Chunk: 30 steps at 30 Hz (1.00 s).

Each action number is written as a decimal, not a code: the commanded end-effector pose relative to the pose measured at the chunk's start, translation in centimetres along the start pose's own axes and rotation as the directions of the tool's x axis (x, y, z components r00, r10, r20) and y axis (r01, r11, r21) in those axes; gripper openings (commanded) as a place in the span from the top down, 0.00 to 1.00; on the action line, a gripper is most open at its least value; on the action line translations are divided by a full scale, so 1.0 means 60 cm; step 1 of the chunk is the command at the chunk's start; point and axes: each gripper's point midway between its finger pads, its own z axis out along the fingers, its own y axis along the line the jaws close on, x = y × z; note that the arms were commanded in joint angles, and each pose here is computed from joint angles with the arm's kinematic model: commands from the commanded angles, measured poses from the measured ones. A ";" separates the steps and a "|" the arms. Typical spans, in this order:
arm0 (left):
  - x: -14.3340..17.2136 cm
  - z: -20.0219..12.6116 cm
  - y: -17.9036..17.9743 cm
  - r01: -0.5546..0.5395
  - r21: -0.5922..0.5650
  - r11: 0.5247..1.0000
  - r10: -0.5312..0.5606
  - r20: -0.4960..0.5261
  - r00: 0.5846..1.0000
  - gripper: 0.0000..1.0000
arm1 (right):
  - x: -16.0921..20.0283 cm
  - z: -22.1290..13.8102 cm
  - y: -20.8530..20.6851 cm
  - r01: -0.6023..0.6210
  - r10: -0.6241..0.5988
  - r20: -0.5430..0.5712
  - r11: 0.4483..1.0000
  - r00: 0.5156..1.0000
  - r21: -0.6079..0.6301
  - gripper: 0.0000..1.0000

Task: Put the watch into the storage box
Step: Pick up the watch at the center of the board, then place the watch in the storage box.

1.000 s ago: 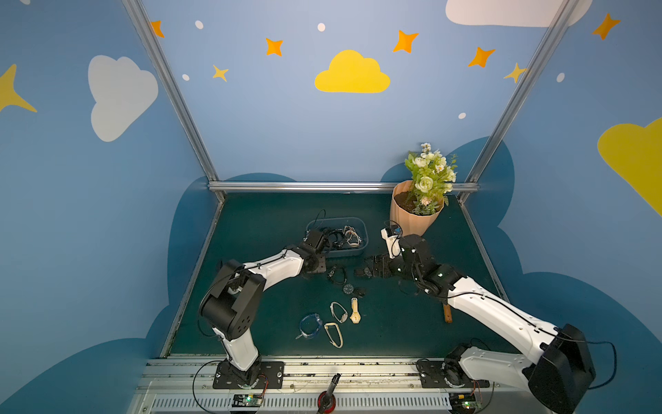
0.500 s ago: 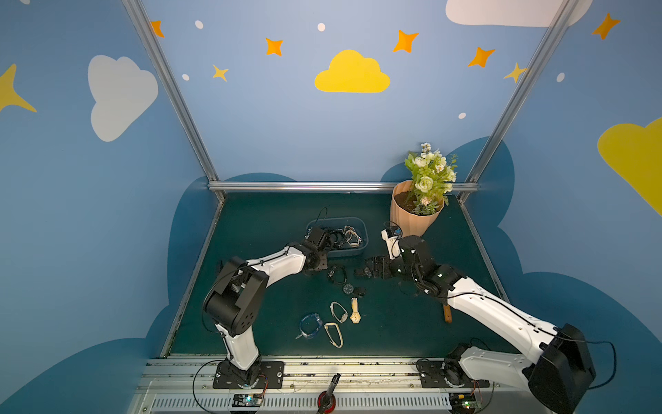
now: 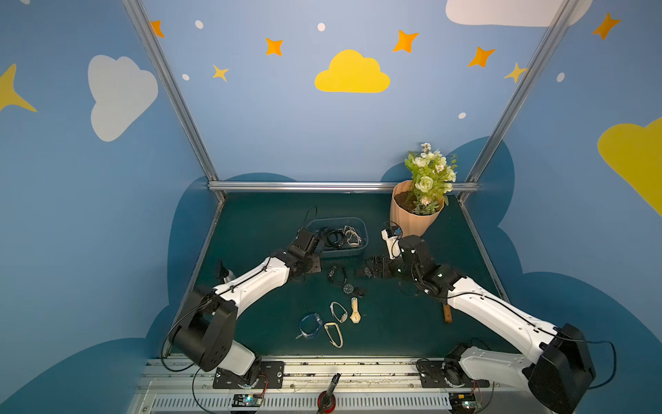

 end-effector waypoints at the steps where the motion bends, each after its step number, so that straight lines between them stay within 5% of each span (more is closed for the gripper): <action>1: -0.022 -0.041 -0.022 0.009 0.087 0.996 -0.013 0.046 0.999 0.84 | -0.003 -0.001 0.002 -0.004 0.004 0.005 1.000 1.000 -0.002 0.16; 10: -0.116 -0.063 -0.049 -0.035 0.133 0.990 0.013 0.159 0.987 0.83 | -0.003 -0.010 0.001 -0.010 0.010 0.010 1.000 1.000 0.004 0.16; 20: -0.189 0.030 -0.028 -0.062 -0.027 0.998 0.065 0.162 0.985 0.84 | -0.005 -0.029 -0.007 -0.008 0.007 0.024 1.000 1.000 0.028 0.16; 30: -0.210 0.111 -0.013 -0.052 -0.108 0.993 0.064 0.116 0.991 0.84 | -0.008 -0.031 -0.008 -0.006 0.005 0.025 0.999 1.000 0.035 0.16</action>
